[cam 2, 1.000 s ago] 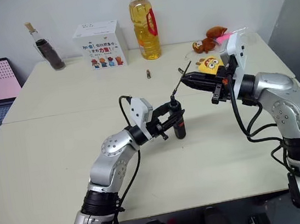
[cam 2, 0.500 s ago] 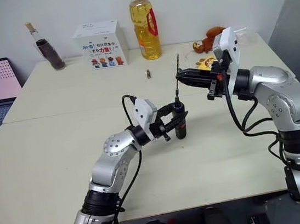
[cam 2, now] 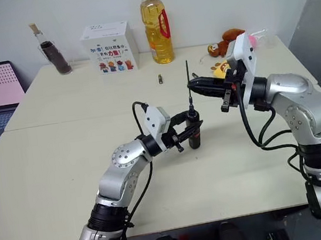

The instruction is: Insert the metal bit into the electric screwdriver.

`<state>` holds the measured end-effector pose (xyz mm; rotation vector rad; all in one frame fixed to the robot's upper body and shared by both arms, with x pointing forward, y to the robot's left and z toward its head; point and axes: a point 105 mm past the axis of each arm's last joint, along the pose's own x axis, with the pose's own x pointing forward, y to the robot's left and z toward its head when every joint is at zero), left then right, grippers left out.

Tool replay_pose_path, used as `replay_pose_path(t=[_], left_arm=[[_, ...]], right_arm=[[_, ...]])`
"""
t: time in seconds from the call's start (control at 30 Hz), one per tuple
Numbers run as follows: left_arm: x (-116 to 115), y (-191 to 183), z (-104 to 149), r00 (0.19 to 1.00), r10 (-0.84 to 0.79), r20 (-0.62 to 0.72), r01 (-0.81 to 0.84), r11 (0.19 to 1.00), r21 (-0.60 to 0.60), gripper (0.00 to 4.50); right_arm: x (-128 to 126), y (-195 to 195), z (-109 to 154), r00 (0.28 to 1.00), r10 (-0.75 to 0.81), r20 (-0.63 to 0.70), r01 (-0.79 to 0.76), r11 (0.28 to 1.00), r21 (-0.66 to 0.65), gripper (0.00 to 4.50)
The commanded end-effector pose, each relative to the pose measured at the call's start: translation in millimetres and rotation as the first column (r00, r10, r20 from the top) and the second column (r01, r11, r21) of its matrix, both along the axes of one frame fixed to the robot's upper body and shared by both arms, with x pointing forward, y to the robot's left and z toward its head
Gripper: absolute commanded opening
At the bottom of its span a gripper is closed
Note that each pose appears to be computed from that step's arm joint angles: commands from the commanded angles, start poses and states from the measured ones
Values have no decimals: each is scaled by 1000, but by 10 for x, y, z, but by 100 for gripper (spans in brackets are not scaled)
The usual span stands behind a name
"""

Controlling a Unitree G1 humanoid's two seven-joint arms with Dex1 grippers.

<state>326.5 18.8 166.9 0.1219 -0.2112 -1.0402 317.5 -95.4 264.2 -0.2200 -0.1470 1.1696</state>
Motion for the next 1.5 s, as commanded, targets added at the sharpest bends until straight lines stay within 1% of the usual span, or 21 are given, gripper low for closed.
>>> replay_pose_path(t=[0.03, 0.13, 0.47, 0.83, 1.3, 1.5], left_arm=[[-61, -50, -3, 1000, -31, -2, 31, 1000, 1, 164], [-51, -44, 5, 1000, -30, -5, 30, 1000, -5, 164], [-41, -33, 1, 1000, -29, -8, 29, 1000, -6, 164], [-46, -18, -1, 1000, -30, -10, 29, 999, -12, 164], [-47, -29, 11, 1000, -27, -9, 27, 999, -16, 164], [-41, -25, 15, 1000, -24, -8, 24, 1000, -14, 164]], right_arm=[[17, -11, -170, 998, -28, -52, 26, 999, -43, 4], [-3, -13, -190, 998, -31, -48, 29, 999, -44, 4], [46, -88, -260, 995, -80, -60, 77, 996, -41, 4], [62, -107, -339, 992, -76, -100, 75, 997, -17, 4], [66, -106, -516, 991, -75, -112, 68, 996, -60, 4], [81, -85, -535, 991, -75, -111, 68, 996, -65, 4]])
